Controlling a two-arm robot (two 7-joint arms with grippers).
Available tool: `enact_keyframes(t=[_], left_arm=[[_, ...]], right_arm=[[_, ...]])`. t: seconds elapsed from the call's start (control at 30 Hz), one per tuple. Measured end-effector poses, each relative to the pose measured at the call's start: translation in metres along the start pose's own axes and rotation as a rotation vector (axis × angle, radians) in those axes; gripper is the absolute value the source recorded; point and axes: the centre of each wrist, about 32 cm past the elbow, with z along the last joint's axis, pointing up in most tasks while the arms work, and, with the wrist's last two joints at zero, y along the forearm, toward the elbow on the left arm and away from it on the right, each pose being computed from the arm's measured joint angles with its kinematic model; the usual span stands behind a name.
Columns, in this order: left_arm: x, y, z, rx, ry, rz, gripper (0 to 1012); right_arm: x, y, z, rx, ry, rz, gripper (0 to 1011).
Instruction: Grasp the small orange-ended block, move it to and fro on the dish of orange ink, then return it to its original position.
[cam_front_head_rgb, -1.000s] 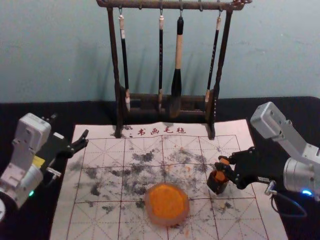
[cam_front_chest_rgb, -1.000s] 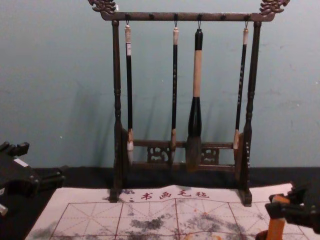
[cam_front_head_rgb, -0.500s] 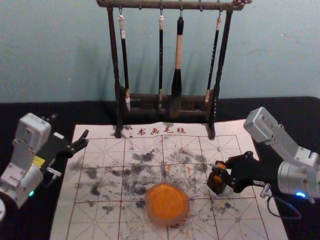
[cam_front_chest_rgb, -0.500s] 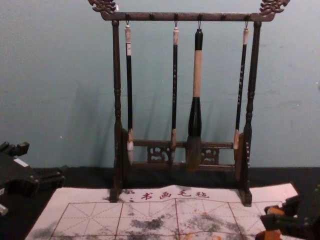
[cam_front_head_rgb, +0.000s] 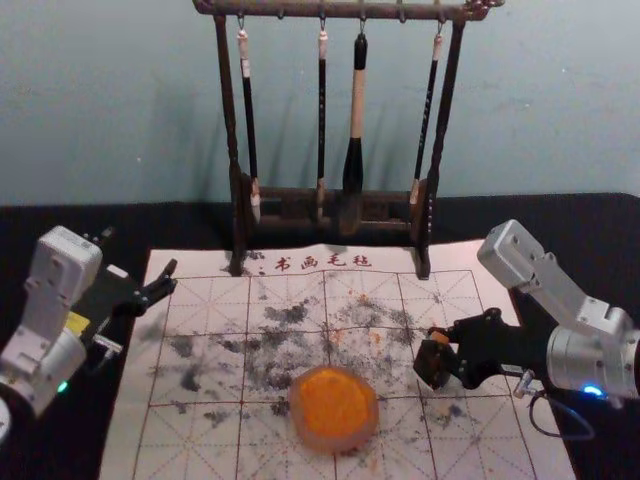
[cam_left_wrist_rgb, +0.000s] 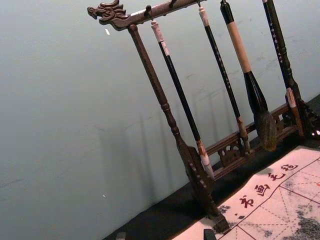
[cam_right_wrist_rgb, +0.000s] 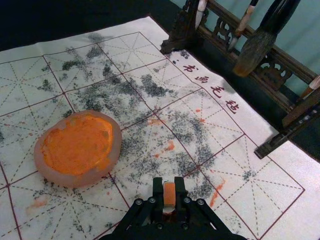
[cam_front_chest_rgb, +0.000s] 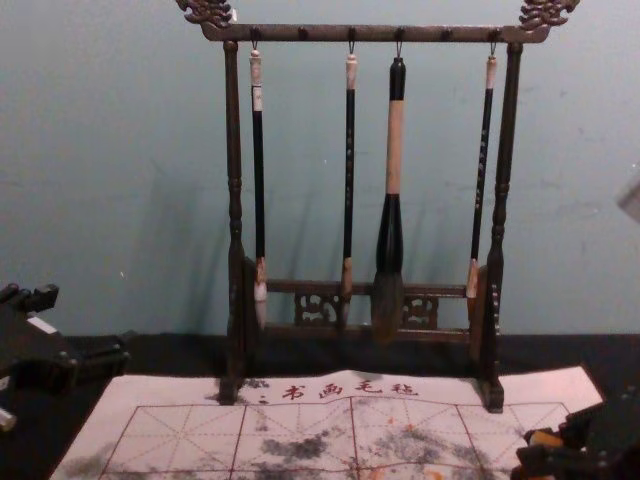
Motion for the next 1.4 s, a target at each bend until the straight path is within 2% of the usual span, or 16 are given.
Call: enact_keyframes(t=[1.1, 1.2, 1.27, 1.3, 1.4], left_arm=[[0.0000, 0.0000, 0.0000, 0.000, 0.000, 0.000, 1001], [0.0000, 0.0000, 0.0000, 0.000, 0.000, 0.000, 1001], [0.0000, 0.0000, 0.0000, 0.000, 0.000, 0.000, 1001], [0.0000, 0.0000, 0.0000, 0.000, 0.000, 0.000, 1001], [0.0000, 0.0000, 0.0000, 0.000, 0.000, 0.000, 1002]], right_arm=[[-0.0001, 0.0005, 0.0008, 0.003, -0.005, 0.009, 93], [-0.0001, 0.0005, 0.0008, 0.003, -0.005, 0.009, 144], [-0.0001, 0.0005, 0.0008, 0.003, -0.005, 0.008, 243], [-0.0001, 0.0005, 0.0008, 0.003, -0.005, 0.008, 243], [-0.0001, 0.0005, 0.0008, 0.003, -0.004, 0.008, 348]])
